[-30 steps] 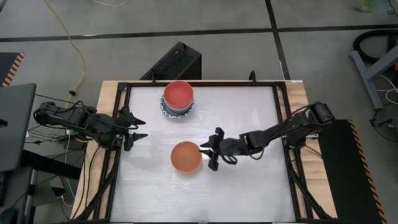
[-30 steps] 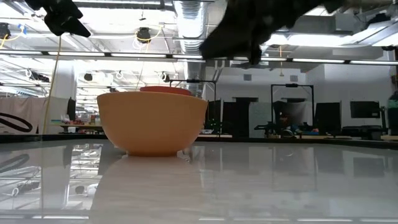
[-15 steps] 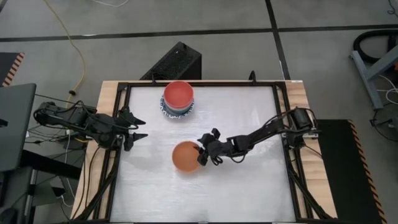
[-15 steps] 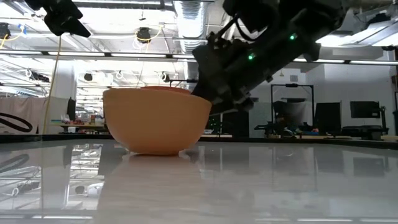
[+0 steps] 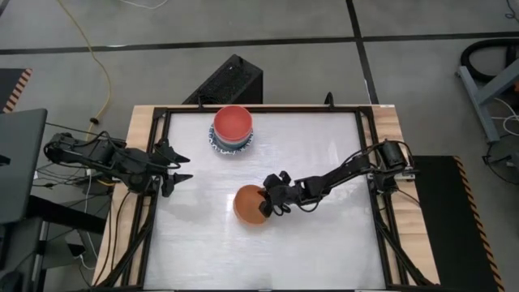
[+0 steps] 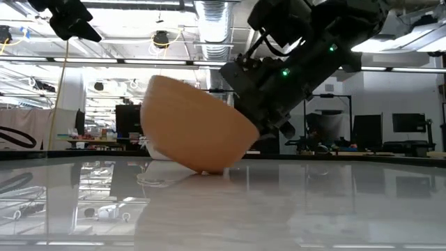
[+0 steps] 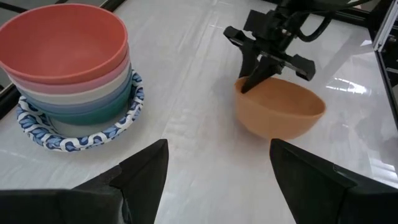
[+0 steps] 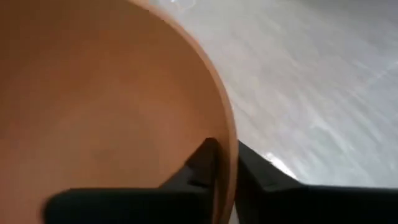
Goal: Nest bowls inside each other
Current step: Stack the yellow bin on the orange bin
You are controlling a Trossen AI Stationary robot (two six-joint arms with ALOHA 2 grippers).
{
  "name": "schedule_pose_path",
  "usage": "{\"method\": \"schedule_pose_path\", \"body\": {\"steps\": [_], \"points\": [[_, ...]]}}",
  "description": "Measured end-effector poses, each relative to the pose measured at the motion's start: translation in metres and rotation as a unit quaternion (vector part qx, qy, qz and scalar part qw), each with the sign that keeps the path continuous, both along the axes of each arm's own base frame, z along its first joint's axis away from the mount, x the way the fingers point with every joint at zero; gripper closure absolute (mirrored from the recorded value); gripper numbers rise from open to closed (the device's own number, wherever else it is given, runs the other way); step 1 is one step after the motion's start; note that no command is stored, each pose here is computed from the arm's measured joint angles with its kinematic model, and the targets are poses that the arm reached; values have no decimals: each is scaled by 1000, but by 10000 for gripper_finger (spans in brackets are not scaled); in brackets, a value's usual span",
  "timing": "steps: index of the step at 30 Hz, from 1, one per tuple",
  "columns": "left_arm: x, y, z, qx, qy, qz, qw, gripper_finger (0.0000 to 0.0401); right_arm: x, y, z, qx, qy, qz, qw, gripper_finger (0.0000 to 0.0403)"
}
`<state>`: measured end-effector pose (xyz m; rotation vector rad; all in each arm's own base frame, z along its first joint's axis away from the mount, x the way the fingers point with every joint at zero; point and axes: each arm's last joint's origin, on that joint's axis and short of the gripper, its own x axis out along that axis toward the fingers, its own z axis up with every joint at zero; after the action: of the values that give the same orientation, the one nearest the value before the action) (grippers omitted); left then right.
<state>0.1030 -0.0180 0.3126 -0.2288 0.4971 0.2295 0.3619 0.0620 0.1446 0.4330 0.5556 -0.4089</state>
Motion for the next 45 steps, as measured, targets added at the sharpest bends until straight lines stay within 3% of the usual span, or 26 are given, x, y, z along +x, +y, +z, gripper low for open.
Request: {"method": "schedule_pose_path", "body": {"steps": [4,15,24,34,41,45], "points": [[0,0,0,0,0,0,1000,131,1,4,5,3,-14,5,1000,388],[0,0,0,0,0,0,1000,131,1,-4,20,5,-47,-4,999,394],[0,0,0,0,0,0,1000,131,-9,-24,72,-35,-119,-24,992,394],[0,0,0,0,0,0,1000,131,-1,-78,162,-129,-223,-84,963,394],[0,0,0,0,1,0,1000,131,7,-129,205,-156,-145,-133,968,394],[0,0,0,0,1,0,1000,131,13,-159,217,-135,-117,-138,974,394]]}}
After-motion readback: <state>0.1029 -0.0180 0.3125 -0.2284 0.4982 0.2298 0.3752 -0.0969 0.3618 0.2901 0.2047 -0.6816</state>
